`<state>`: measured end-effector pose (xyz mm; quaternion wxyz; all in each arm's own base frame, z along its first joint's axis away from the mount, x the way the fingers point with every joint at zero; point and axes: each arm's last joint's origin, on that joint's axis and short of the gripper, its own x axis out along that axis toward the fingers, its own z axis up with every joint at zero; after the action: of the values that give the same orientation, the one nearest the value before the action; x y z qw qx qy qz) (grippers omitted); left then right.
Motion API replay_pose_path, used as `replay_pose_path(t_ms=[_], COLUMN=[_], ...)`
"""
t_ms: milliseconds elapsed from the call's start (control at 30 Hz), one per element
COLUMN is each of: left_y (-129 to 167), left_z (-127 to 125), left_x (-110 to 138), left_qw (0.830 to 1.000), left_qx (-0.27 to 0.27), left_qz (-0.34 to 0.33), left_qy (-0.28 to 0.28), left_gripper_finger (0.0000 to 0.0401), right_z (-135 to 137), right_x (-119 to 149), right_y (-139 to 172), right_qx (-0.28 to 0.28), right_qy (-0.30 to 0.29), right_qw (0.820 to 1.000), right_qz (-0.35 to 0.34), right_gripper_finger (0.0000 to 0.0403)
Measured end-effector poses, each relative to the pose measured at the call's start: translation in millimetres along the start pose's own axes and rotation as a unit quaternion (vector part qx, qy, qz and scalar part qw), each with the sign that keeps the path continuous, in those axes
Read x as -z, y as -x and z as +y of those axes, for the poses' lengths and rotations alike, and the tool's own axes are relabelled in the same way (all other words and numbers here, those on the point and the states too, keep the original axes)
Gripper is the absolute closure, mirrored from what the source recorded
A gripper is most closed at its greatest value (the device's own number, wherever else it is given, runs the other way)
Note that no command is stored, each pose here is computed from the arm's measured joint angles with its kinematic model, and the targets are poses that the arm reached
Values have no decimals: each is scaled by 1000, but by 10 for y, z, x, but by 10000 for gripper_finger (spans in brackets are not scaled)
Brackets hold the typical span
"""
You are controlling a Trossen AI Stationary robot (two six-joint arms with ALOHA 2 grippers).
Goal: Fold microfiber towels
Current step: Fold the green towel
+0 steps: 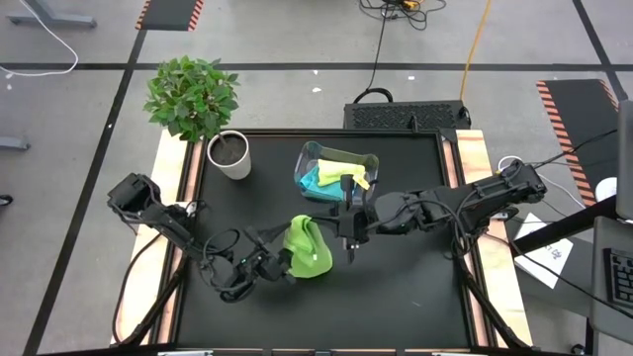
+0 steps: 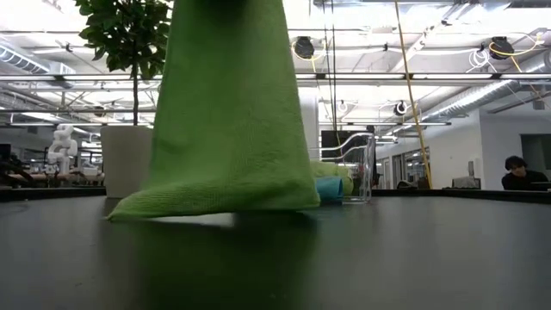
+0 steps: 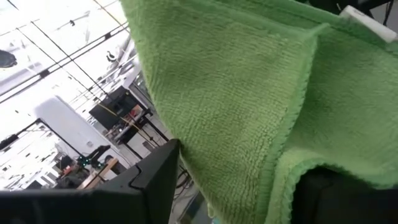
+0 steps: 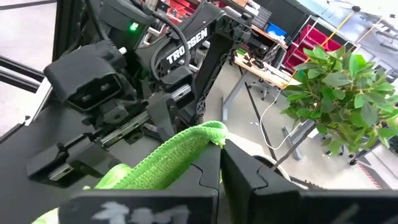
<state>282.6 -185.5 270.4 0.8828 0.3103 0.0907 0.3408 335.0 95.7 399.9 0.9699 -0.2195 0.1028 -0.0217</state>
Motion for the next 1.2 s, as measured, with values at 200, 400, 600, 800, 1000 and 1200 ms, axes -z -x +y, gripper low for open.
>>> replay_pose_path(t_ms=[200, 400, 600, 800, 1000, 1200], left_y=[56, 56, 76, 128, 297, 402], left_z=[0, 67, 84, 65, 321, 753], left_x=[-16, -41, -56, -60, -194, -298], left_qw=[1000, 999, 999, 998, 997, 995], left_qx=[3, 2, 34, 46, 56, 57], left_qz=[-3, -2, -28, -38, -57, -57], left_qy=[10, 40, 32, -14, 6, 60], left_gripper_finger=[185, 224, 293, 390, 397, 398], right_z=[7, 56, 113, 146, 119, 63], right_x=[17, 1, -22, -30, 18, -6], right_y=[0, 20, 45, 60, 58, 94], right_qx=[-3, -11, -19, -23, 20, 61], right_qy=[-5, -1, 9, 16, 47, 70], right_qw=[1000, 1000, 1000, 1000, 998, 995], right_qz=[8, 6, 2, 2, 38, 44], right_gripper_finger=[403, 403, 403, 403, 403, 403])
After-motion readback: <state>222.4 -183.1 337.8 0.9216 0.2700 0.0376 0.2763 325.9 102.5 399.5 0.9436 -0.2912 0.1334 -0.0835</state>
